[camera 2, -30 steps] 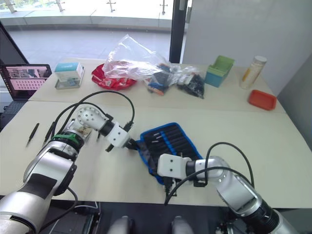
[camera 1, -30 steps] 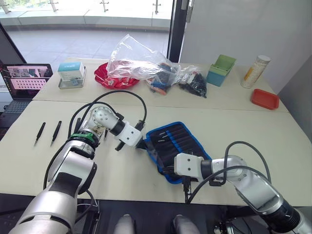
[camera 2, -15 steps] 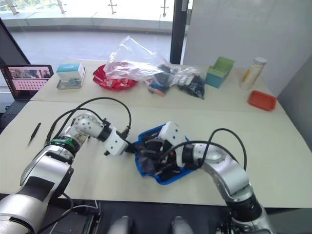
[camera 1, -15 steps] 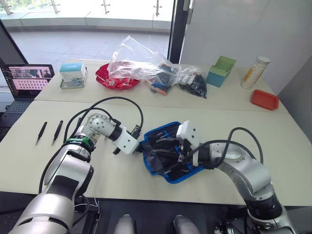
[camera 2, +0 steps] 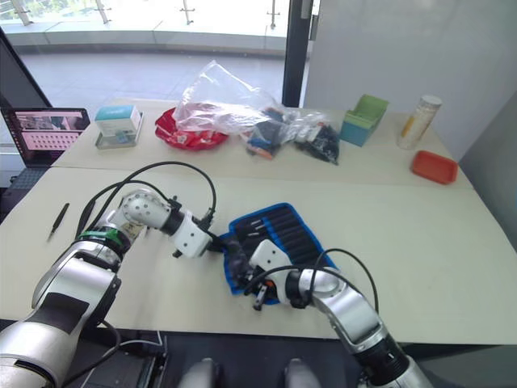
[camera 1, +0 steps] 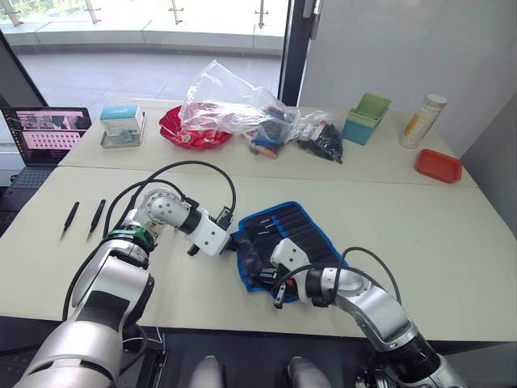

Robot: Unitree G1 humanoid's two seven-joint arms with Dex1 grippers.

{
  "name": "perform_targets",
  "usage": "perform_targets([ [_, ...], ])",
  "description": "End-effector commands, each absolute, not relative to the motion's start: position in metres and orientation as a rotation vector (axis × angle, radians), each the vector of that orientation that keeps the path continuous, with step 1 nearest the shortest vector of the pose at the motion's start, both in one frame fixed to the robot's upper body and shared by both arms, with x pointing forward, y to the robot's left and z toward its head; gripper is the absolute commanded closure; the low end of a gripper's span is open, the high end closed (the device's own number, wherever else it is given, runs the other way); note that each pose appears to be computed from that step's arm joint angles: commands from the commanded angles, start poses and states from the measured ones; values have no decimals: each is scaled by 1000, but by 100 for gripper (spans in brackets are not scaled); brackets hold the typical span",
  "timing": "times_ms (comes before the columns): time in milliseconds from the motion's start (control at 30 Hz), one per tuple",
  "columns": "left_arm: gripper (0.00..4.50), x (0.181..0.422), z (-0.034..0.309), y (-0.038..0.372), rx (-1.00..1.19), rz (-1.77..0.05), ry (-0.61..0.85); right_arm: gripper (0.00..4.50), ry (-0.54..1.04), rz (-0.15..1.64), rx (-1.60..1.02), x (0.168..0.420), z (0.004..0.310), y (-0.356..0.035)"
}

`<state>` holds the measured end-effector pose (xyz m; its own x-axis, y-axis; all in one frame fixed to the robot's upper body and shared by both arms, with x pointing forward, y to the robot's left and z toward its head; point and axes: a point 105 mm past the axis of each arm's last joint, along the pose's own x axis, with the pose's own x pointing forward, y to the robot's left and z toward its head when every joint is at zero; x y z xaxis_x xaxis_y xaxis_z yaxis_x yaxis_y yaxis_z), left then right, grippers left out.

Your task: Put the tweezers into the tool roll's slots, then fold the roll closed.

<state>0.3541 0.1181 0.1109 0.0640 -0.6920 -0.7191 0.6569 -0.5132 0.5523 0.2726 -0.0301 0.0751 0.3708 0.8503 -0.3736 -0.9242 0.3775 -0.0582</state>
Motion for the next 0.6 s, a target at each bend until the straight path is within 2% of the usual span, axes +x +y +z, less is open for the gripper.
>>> perform_targets([
  [33, 364, 352, 111, 124, 1224, -1685, 34, 450, 409, 1123, -298, 273, 48, -39],
  [100, 312, 351, 112, 131, 1169, -1702, 90, 450, 418, 1124, -296, 273, 46, -39],
  [167, 239, 353, 113, 138, 1070, -1682, 182, 450, 420, 1128, -297, 273, 45, -38],
  [200, 200, 354, 111, 145, 1013, -1662, 269, 450, 418, 1132, -297, 273, 45, -37],
  [233, 180, 355, 111, 149, 944, -1640, 328, 450, 416, 1138, -301, 272, 46, -37],
  [267, 140, 357, 115, 148, 855, -1614, 343, 450, 413, 1143, -307, 272, 46, -36],
  [433, 140, 360, 149, 132, 471, -1566, 254, 450, 400, 1137, -318, 274, 49, -37],
  [533, 221, 360, 166, 126, 275, -1544, 204, 450, 396, 1140, -321, 274, 50, -37],
  [600, 287, 362, 163, 121, 217, -1497, 183, 450, 394, 1142, -323, 275, 51, -37],
])
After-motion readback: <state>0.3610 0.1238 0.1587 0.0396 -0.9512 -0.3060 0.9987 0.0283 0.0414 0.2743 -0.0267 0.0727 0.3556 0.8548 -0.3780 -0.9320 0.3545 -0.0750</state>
